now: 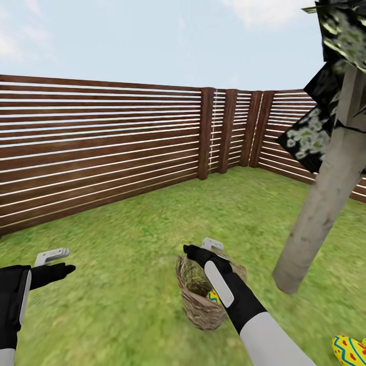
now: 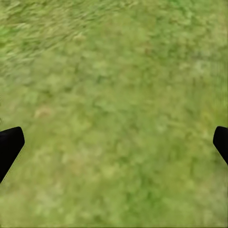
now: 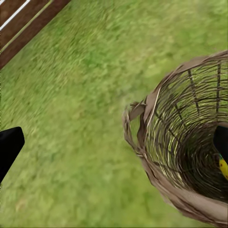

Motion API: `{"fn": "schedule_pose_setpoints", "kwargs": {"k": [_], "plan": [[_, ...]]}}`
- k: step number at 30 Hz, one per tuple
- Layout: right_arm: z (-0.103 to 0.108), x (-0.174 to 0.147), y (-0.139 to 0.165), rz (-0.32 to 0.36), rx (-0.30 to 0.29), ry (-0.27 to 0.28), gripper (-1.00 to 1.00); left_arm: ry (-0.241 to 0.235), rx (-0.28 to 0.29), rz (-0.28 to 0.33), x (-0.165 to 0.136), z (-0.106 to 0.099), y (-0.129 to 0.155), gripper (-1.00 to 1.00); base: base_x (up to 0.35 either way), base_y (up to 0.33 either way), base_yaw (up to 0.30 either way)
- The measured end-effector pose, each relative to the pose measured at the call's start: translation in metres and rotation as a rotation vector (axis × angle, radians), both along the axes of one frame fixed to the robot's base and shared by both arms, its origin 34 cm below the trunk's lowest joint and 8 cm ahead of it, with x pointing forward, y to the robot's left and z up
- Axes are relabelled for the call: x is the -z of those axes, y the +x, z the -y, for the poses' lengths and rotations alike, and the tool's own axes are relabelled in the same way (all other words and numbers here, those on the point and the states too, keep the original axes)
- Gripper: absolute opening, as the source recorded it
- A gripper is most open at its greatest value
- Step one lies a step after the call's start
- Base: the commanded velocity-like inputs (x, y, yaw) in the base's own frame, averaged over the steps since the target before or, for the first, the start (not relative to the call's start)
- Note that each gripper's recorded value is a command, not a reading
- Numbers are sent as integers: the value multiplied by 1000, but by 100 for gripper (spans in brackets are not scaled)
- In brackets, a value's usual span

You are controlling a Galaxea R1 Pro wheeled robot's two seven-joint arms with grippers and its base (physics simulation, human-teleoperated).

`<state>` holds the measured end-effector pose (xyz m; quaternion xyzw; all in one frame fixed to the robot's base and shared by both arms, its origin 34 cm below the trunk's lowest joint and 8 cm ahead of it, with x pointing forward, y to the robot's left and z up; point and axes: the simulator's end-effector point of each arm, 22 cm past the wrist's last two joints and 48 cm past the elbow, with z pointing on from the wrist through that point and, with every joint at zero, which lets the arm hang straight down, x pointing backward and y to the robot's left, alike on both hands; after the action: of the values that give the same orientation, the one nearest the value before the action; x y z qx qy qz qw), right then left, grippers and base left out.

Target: Take the three Easter eggs out of the wicker basket on the lawn in the garden, then place them on the lawn next to a single tree (choose any tree) so that all three eggs are next to the same tree and none are left in the basket.

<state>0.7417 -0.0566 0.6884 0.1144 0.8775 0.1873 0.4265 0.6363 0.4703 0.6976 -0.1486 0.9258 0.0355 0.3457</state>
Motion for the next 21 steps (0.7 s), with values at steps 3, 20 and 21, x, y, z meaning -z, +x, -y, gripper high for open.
{"fn": "schedule_pose_setpoints", "kwargs": {"k": [3,20,21], "plan": [[0,0,0,0,0,0,100,0,0,0,0,0,0,100,195,214,0],[0,-8,0,12,1,2,100,0,1,13,-6,1,1,100,85,162,-194],[0,-8,0,13,1,2,100,0,1,13,-7,1,0,100,2,187,-233]]}}
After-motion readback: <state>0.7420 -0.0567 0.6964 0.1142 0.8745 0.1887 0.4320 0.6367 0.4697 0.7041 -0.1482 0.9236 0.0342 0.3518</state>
